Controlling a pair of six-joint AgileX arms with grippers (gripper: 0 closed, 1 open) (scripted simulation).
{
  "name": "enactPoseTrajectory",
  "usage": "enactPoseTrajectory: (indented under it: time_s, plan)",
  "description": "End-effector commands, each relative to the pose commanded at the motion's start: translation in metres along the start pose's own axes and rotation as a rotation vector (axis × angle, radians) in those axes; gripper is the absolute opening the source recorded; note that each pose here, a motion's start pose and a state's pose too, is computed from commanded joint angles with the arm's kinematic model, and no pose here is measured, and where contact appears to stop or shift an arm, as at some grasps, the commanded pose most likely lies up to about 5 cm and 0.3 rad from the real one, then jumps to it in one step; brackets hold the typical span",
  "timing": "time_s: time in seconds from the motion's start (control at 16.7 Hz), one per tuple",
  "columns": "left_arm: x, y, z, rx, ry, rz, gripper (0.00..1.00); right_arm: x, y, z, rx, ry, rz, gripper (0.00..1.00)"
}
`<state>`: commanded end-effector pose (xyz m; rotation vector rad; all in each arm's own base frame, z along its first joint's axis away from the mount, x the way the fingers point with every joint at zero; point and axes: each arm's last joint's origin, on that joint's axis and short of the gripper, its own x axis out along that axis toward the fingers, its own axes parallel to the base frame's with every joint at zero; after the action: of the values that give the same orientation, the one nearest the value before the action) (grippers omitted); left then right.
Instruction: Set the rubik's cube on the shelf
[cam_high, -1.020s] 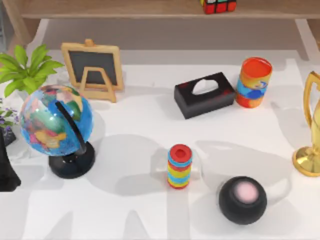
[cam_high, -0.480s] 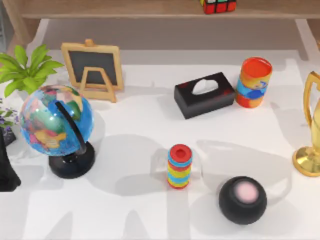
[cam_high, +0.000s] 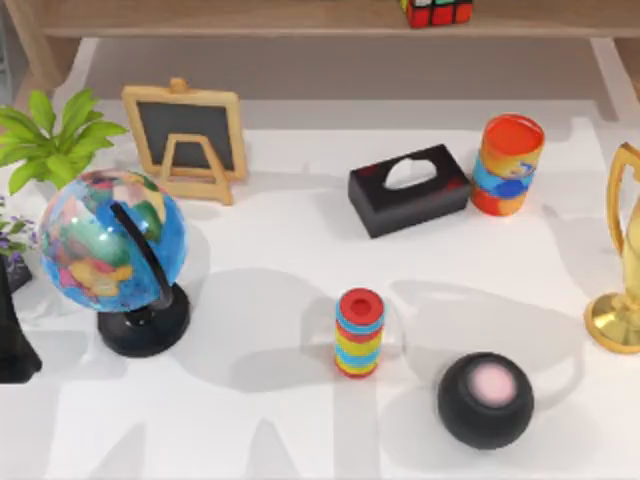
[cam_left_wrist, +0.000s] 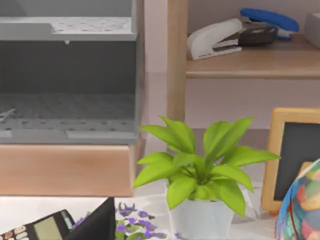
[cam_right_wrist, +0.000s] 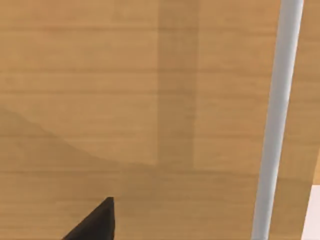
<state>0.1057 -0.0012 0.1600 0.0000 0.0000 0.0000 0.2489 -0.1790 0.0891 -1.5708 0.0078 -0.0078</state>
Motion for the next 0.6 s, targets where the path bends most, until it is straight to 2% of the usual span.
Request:
enactPoseTrajectory:
  time_s: [0.24, 0.6]
  plan:
    - [0.0000, 0.0000, 0.0000, 0.000, 0.000, 0.000, 1.00, 0.0011, 0.0000, 0.0001, 0.000, 0.000, 0.000, 1.00]
    - [0.0000, 0.0000, 0.0000, 0.000, 0.000, 0.000, 1.00, 0.0011, 0.0000, 0.0001, 0.000, 0.000, 0.000, 0.55]
